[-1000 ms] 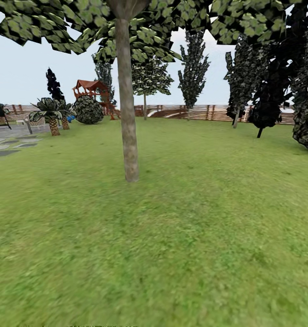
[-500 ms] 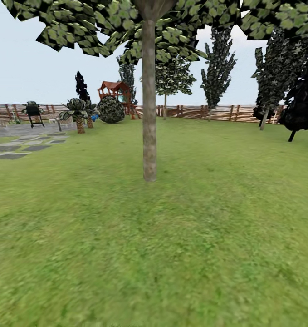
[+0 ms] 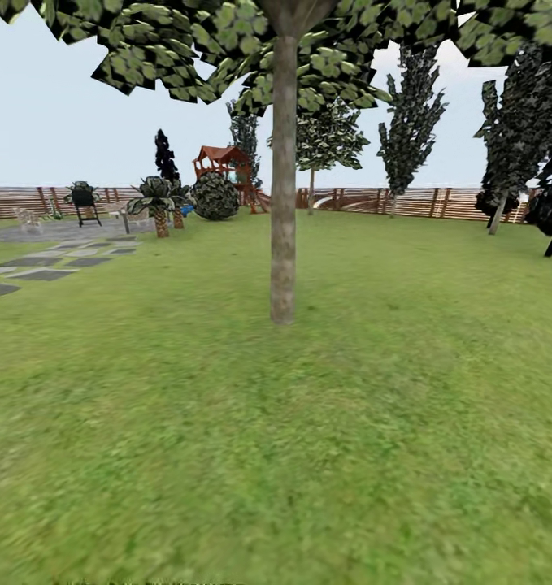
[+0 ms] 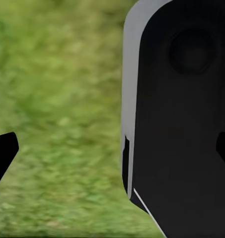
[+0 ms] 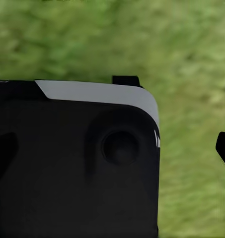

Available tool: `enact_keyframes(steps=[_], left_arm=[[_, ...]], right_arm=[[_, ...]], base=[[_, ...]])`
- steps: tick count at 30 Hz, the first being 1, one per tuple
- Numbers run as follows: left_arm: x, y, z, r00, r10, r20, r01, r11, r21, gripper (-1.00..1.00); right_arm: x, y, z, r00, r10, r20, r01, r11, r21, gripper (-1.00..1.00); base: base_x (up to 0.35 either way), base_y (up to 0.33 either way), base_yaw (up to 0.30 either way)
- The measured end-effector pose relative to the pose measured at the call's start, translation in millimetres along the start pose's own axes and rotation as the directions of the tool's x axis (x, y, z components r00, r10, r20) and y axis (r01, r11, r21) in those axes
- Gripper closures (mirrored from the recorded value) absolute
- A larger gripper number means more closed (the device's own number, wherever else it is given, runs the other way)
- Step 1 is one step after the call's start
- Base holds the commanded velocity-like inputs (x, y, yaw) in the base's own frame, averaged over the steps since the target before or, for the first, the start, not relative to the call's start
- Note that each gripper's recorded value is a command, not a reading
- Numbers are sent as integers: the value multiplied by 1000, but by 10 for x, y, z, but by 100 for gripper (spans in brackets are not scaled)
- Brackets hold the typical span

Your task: Take the three Easter eggs out of the wicker basket on the lawn in the garden, then place them on the lawn next to a single tree (choose any tree) so that all three eggs are next to the same tree and none are left in the basket.

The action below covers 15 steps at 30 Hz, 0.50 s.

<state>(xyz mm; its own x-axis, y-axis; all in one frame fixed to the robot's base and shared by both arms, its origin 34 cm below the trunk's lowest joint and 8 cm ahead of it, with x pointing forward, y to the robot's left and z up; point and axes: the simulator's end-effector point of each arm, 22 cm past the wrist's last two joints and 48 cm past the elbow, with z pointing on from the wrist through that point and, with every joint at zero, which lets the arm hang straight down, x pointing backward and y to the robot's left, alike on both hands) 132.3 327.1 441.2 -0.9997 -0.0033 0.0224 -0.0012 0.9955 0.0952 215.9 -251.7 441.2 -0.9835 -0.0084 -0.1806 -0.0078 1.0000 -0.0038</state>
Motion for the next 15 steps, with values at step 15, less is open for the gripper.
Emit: enact_keyframes(steps=[15], left_arm=[[0, 6, 0, 1000, 0, 0, 0, 1000, -1, -100]], right_arm=[[9, -7, -1, 1000, 0, -2, 0, 1000, 3, -100]], base=[[0, 0, 291]])
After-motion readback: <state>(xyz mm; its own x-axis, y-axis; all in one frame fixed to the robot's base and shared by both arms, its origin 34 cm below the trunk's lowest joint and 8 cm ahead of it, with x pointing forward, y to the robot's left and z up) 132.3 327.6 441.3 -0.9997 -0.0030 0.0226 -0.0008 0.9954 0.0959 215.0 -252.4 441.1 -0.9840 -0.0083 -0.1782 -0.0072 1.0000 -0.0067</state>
